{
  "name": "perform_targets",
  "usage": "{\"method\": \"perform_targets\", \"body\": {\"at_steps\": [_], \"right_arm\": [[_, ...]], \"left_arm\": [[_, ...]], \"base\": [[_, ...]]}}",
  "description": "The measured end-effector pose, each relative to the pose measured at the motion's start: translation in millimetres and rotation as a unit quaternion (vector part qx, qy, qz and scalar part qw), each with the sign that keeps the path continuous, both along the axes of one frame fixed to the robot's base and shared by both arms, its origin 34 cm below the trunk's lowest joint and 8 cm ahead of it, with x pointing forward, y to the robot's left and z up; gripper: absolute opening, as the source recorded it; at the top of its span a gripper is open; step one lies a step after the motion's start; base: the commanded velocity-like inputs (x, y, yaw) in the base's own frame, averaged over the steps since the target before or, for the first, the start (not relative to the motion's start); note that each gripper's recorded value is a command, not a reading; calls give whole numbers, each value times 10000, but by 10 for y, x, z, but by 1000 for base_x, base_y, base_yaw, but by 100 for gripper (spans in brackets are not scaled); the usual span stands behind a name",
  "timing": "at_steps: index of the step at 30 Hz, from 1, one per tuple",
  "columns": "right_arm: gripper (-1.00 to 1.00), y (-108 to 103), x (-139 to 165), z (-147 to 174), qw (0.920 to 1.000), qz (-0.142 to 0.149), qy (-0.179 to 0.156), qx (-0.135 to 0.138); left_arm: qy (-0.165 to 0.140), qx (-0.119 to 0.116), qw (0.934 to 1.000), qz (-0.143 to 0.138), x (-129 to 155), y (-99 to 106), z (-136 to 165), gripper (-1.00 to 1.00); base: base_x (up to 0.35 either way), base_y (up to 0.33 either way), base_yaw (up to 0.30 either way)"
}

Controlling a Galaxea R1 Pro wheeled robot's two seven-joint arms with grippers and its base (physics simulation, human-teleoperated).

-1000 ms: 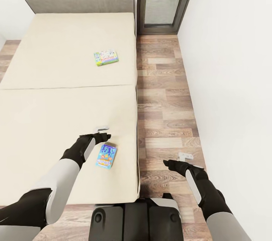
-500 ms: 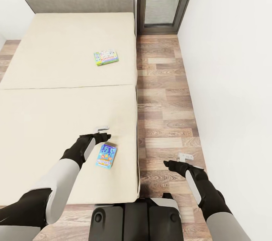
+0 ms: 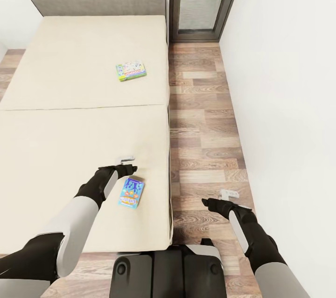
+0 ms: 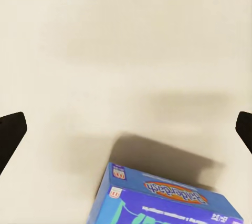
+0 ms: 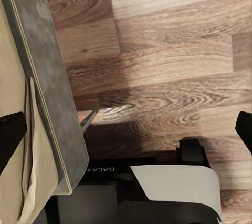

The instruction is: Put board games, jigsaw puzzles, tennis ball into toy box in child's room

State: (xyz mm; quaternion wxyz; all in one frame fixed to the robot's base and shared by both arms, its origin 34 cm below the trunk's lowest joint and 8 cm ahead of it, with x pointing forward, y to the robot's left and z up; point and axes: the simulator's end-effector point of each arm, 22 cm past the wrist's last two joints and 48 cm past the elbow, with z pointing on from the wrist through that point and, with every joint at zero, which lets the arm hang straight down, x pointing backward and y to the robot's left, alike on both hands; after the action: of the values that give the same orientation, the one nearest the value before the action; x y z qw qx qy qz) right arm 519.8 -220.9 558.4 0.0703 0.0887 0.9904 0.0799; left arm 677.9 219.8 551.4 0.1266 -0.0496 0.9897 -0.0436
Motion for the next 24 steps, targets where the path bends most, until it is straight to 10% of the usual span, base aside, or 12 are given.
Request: {"method": "perform_targets", "body": {"at_steps": [24], "right_arm": [[100, -4, -167, -148, 9998, 10, 189, -22]], "left_arm": [[182, -3, 9998, -8, -168, -7, -203, 100]], "base": [[0, 0, 0]]}}
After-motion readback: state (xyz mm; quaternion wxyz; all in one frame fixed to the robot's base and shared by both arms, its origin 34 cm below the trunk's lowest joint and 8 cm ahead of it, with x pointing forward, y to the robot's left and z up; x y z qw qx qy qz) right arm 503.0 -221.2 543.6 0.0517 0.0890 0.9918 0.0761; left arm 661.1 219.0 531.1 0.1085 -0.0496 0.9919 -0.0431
